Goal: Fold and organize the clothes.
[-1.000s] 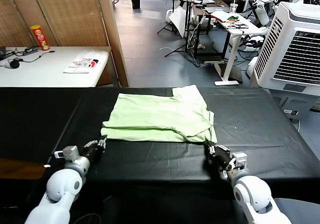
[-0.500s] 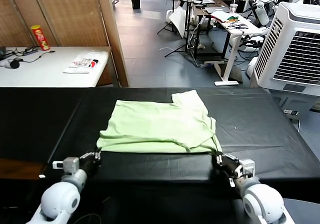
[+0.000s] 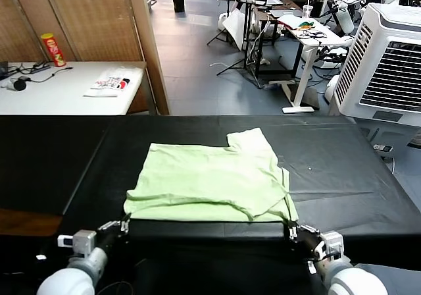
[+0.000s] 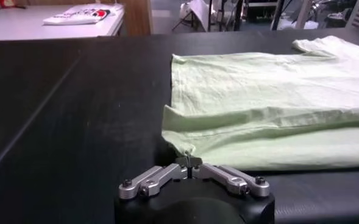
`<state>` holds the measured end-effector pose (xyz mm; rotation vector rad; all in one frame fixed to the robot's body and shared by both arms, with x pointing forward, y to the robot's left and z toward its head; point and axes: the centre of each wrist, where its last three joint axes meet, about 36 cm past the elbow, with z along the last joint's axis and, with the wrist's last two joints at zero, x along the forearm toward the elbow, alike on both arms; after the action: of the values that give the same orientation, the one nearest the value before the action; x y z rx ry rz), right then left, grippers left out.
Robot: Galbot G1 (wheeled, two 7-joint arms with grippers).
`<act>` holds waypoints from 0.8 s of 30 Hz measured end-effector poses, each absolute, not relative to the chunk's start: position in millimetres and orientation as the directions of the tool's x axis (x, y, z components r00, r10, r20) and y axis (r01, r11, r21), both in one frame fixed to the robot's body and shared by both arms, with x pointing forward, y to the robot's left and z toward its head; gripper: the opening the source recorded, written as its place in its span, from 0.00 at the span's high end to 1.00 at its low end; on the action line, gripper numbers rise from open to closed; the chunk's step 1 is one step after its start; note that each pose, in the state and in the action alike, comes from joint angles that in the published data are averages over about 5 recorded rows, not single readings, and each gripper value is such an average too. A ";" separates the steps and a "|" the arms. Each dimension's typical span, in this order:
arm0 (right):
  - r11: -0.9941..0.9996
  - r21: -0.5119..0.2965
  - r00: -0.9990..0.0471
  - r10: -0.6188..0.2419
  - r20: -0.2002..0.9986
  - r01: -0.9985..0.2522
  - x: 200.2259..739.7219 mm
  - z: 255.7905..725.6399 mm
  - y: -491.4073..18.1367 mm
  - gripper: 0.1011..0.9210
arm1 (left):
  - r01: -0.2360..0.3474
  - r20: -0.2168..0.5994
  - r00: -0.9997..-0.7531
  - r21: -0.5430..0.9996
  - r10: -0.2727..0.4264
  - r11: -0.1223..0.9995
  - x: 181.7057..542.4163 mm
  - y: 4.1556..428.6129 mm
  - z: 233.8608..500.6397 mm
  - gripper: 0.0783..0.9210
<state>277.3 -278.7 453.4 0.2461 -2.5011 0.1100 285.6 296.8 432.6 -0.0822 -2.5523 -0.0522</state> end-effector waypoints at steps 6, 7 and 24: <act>0.980 -0.018 -0.811 -0.153 0.565 -0.198 266.2 478.5 -277.4 0.27 | 0.057 0.573 -0.819 0.039 0.025 0.998 275.0 294.7 439.6 0.48; 0.980 -0.014 -0.816 -0.158 0.556 -0.200 265.3 483.1 -277.6 0.22 | 0.054 0.577 -0.817 0.042 0.020 0.998 273.1 294.5 441.6 0.42; 0.992 0.006 -0.917 -0.118 0.380 -0.125 417.4 488.9 -288.1 0.15 | 0.080 0.440 -0.894 -0.039 0.089 0.996 355.6 303.6 486.9 0.15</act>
<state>417.4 -288.1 488.9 0.1736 -2.7464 0.0256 355.6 303.6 486.9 -0.1195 -2.6823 0.0269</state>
